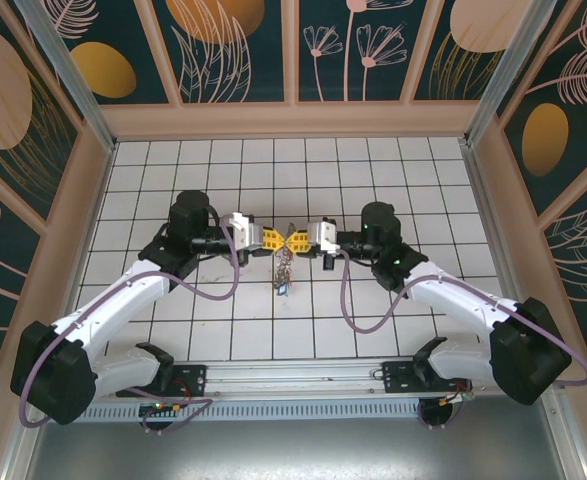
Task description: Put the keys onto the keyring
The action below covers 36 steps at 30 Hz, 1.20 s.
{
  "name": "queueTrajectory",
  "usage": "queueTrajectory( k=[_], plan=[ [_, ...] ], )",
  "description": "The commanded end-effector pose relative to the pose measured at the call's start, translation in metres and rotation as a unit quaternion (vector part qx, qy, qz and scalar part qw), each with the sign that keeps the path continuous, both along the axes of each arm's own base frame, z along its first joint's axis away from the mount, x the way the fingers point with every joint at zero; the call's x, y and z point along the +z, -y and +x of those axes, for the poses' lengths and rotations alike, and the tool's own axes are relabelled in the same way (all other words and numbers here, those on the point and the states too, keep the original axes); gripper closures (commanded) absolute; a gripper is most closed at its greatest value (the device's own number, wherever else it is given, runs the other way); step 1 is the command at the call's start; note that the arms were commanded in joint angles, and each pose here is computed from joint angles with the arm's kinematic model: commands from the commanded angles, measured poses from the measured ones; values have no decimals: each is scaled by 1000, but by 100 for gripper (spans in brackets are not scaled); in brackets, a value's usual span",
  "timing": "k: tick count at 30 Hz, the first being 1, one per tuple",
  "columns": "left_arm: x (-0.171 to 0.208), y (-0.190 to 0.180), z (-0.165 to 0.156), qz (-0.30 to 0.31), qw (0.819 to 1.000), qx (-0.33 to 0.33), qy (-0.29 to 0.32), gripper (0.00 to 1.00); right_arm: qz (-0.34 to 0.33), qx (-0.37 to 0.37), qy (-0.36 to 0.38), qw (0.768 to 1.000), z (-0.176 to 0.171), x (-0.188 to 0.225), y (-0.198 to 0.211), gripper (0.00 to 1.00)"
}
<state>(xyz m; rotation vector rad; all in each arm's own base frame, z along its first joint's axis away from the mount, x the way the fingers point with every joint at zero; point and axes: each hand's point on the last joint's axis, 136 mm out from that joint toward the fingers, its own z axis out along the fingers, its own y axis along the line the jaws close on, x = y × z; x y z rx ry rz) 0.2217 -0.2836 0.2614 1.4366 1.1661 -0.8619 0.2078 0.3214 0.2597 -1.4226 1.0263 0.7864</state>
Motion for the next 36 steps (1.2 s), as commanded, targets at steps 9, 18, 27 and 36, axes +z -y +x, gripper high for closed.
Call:
queueTrajectory(
  k=[9,18,27,36],
  plan=[
    [-5,-7,17,74,995,51,51,100,-113,-45,22,992,18,-21,5,74],
    [-10,-4,18,92,993,52,46,100,-119,-48,19,992,23,-20,-3,74],
    [-17,-3,18,102,993,48,34,100,-127,-30,3,991,20,-28,-17,100],
    [-19,-8,5,88,994,45,37,93,-54,-24,-8,998,15,-4,-11,100]
  ],
)
